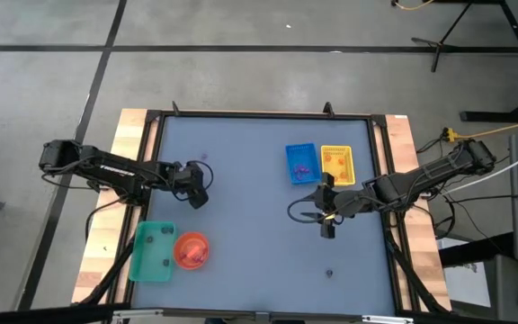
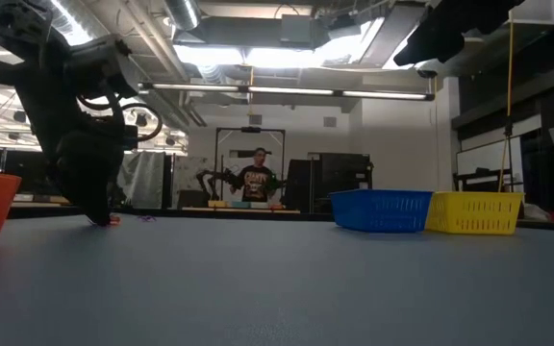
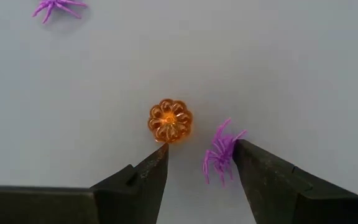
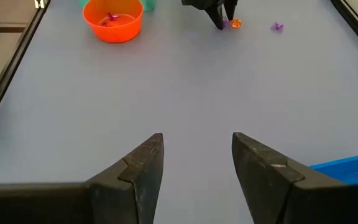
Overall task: Sort Halloween decoration
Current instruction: Put the violet spider toy into the blue box
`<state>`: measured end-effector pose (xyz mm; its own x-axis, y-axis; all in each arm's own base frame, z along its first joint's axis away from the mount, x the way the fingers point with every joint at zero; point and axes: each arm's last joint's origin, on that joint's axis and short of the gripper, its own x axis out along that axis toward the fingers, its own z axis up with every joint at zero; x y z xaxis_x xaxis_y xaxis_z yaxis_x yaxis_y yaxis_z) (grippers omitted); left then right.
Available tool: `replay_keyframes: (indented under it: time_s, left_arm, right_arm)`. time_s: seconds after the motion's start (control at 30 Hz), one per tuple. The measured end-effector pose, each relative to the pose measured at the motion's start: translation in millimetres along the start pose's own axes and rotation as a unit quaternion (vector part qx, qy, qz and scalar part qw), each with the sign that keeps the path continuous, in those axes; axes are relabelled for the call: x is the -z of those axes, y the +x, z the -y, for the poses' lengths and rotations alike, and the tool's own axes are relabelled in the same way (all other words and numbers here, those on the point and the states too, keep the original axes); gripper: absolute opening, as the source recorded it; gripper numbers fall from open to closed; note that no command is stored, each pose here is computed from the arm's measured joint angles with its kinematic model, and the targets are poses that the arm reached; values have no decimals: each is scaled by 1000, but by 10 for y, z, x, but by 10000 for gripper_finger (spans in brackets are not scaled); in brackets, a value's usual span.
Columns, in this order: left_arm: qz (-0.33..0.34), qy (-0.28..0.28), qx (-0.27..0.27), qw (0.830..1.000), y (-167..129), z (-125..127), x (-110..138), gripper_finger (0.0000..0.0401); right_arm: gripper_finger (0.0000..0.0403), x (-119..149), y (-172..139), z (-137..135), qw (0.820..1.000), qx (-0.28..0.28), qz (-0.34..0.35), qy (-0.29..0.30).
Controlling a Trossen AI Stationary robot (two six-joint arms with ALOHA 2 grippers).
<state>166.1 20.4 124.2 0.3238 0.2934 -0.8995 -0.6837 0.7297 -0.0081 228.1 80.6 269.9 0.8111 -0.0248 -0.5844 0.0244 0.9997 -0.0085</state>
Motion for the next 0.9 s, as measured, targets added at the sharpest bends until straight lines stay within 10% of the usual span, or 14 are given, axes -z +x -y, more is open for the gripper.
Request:
replay_keyframes:
  time_s: [0.9]
  left_arm:
    - [-2,0,4,1000,2,3,3,74]
  right_arm:
    - [189,0,0,0,1000,0,0,0]
